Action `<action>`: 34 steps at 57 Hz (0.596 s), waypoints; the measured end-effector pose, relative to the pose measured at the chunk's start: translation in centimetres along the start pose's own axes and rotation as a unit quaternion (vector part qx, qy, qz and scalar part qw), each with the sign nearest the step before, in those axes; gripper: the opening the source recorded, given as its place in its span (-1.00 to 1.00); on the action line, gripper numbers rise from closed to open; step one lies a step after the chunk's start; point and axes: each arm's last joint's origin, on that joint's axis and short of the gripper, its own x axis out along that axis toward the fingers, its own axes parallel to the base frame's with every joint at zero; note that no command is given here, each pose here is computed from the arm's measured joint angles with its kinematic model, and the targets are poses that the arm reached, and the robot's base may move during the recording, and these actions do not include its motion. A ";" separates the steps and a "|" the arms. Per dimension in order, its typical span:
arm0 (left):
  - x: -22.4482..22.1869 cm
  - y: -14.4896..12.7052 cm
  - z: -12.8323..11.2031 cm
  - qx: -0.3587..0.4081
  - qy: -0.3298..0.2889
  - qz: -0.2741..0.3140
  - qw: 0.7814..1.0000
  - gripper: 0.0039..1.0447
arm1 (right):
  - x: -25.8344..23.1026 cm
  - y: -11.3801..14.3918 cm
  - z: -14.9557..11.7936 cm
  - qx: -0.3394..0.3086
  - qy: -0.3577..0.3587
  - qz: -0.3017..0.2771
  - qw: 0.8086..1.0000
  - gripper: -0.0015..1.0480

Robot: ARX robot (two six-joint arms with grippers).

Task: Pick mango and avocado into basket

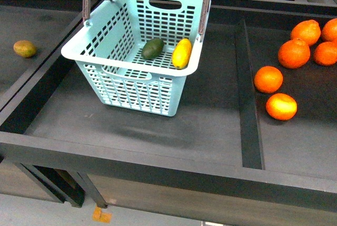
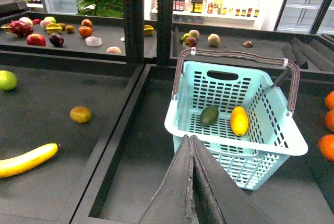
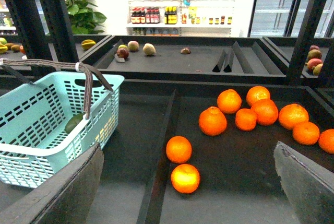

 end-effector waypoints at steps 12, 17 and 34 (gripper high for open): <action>-0.7 0.0 0.1 0.000 -0.001 0.000 1.000 -0.96 | 0.0 0.0 0.0 0.000 0.000 0.000 1.000 0.85; -0.9 0.0 0.1 0.000 -0.001 0.000 1.000 -0.96 | 0.0 0.0 0.0 0.000 0.000 0.000 1.000 0.85; -1.5 0.0 0.0 0.000 -0.001 0.000 1.000 -0.96 | 0.0 0.0 0.0 0.000 0.000 0.000 1.000 0.85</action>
